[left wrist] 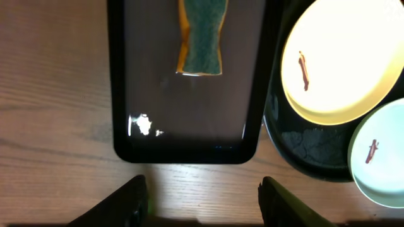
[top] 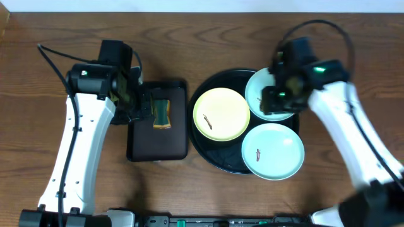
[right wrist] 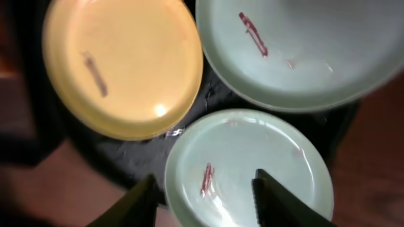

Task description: Clean dirty plates on tray and stack at the side

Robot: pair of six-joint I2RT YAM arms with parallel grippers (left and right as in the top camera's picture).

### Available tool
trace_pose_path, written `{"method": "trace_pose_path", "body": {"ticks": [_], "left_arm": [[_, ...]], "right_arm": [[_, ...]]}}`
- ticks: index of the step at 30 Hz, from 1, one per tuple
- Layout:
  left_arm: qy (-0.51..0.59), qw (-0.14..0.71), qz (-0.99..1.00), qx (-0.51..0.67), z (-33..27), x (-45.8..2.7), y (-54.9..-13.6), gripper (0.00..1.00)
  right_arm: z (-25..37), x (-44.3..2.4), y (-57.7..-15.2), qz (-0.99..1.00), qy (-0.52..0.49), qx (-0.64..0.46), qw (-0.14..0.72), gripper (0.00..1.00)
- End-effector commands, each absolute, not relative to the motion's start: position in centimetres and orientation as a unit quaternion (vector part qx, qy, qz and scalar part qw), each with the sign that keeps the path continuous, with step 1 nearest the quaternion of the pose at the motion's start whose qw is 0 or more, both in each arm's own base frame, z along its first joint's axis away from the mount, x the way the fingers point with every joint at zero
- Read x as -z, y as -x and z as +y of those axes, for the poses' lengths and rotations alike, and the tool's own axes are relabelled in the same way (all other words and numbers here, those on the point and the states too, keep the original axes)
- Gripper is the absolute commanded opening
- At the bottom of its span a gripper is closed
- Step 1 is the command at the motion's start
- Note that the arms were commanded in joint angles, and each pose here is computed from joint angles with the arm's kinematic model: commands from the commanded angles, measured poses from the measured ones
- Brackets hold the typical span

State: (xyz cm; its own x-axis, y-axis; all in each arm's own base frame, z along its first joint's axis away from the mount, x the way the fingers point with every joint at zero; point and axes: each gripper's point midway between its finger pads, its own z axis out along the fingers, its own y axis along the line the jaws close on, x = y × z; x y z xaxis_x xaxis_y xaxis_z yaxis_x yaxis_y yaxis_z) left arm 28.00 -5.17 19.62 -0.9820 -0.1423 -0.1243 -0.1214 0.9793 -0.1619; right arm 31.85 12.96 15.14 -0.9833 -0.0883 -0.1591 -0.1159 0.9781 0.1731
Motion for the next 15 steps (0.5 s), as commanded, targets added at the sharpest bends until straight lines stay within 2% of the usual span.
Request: {"method": "trace_pose_path", "body": {"ticks": [1,2,8,15], "left_arm": [[0.06,0.067,0.994,0.069,-5.2,-19.4,-27.9,0.57],[0.06,0.066,0.994,0.069,-5.2,-19.4,-27.9,0.58],[0.06,0.064,0.994,0.068,-5.1,-19.3,-27.8,0.59],[0.06,0.064,0.994,0.068,-5.1,-19.3,-27.8,0.58]], "right_arm": [[13.4,-11.3,-32.8,0.997,0.044,-0.036,0.053,0.31],[13.9,-10.3,-33.0,0.997,0.05,-0.034,0.047,0.25],[16.1,-4.8,-34.9,0.997,0.069,-0.025,0.031,0.26],[16.3,-1.9,-35.3,0.997,0.069,-0.02,0.014,0.25]]}}
